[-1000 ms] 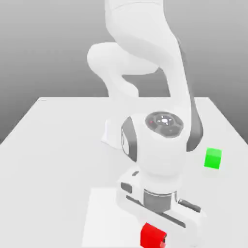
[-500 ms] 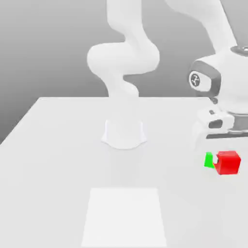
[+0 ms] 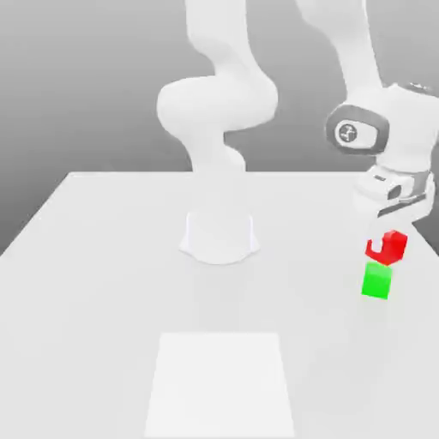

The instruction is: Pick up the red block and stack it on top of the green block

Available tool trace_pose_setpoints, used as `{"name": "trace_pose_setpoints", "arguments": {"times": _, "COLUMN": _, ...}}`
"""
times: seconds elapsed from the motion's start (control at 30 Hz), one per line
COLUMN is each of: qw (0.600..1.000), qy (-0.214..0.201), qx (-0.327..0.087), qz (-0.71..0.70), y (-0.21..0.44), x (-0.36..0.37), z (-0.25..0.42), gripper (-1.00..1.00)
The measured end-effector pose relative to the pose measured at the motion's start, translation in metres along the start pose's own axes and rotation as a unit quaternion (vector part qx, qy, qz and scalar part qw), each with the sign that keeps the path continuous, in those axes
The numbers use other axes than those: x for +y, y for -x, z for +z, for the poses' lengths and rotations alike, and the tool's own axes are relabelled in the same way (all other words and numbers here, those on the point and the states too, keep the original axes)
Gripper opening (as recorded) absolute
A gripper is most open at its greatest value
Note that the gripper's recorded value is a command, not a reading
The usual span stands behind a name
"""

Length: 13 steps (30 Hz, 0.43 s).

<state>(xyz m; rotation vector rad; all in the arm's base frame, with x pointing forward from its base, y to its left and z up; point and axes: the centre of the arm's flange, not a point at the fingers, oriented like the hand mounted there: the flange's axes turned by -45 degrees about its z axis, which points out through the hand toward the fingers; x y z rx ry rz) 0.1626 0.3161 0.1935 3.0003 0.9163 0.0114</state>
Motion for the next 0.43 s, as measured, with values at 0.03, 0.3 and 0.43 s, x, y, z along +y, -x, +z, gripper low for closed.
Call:
{"name": "trace_pose_setpoints", "arguments": {"times": 0.03, "qw": 1.0, "qy": -0.001, "qx": -0.001, "qz": 0.0, "y": 0.001, "x": 0.0, "z": 0.007, "gripper": -1.0}}
{"name": "trace_pose_setpoints", "arguments": {"times": 0.3, "qw": 1.0, "qy": -0.002, "qx": -0.002, "qz": -0.004, "y": 0.003, "x": -0.002, "z": 0.012, "gripper": 1.0}}
{"name": "trace_pose_setpoints", "arguments": {"times": 0.43, "qw": 1.0, "qy": 0.001, "qx": 0.001, "qz": -0.005, "y": 0.001, "x": -0.003, "z": -0.012, "gripper": 1.0}}
